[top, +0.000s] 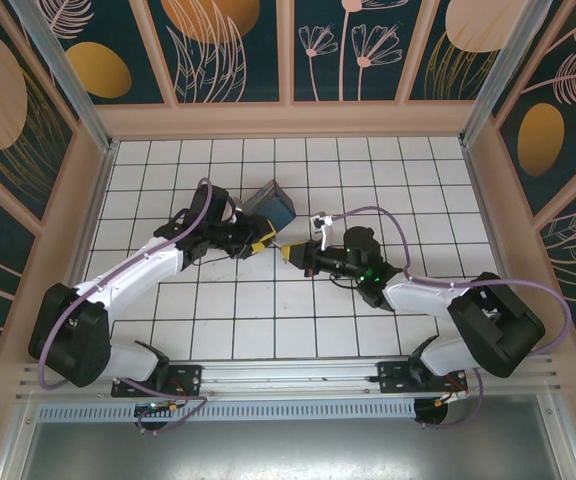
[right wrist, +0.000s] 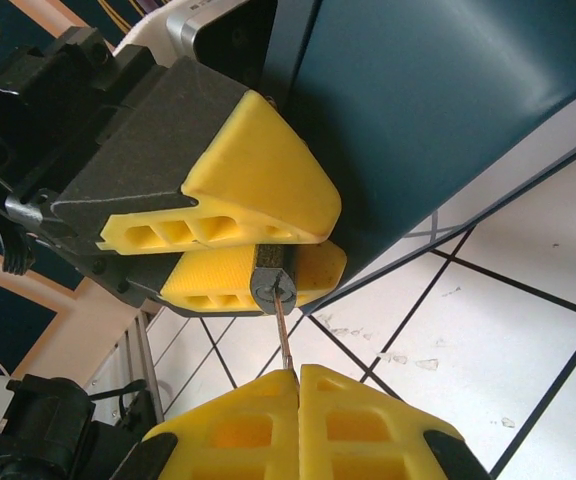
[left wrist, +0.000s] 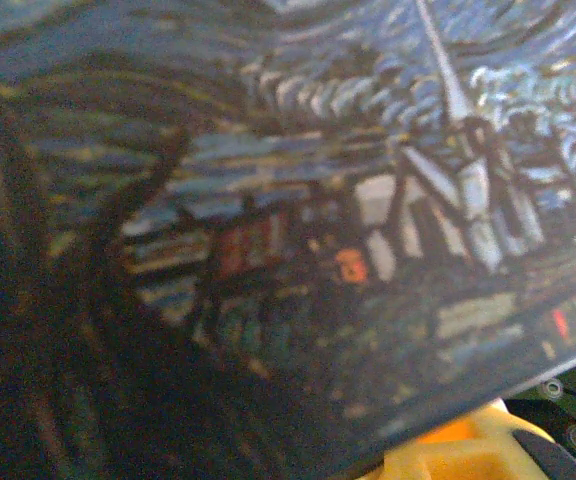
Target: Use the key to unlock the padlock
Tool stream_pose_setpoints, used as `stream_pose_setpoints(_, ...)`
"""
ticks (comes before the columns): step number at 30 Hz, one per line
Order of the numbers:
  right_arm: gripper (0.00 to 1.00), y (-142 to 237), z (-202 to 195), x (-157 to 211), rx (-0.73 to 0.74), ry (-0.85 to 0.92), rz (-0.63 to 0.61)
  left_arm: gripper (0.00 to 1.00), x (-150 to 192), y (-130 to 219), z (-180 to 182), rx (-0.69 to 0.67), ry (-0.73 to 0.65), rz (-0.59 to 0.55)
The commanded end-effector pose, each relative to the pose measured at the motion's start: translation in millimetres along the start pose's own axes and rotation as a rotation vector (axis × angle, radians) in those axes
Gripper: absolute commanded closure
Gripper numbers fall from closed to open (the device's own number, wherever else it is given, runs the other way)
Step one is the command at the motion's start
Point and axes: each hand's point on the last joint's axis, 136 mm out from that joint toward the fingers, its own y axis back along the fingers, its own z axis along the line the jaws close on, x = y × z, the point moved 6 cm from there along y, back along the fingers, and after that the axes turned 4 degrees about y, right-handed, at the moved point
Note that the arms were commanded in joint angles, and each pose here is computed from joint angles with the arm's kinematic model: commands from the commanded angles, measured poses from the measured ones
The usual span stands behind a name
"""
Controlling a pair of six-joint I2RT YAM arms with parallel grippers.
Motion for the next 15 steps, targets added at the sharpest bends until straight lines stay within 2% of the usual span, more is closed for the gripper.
stream_pose_setpoints(1, 1.0, -6.2, 10.0, -13.7, -0.038, 0.028, -0.026, 0.78, -0.4, 8.7, -16.2, 0.079, -0.04, -0.017)
stream_pose_setpoints(15, 1.0, -15.7, 11.8, -16.1, -0.039, 0.011, -0.021, 0.81, 0.0, 11.7, -13.3, 0.064, -0.034, -0.033)
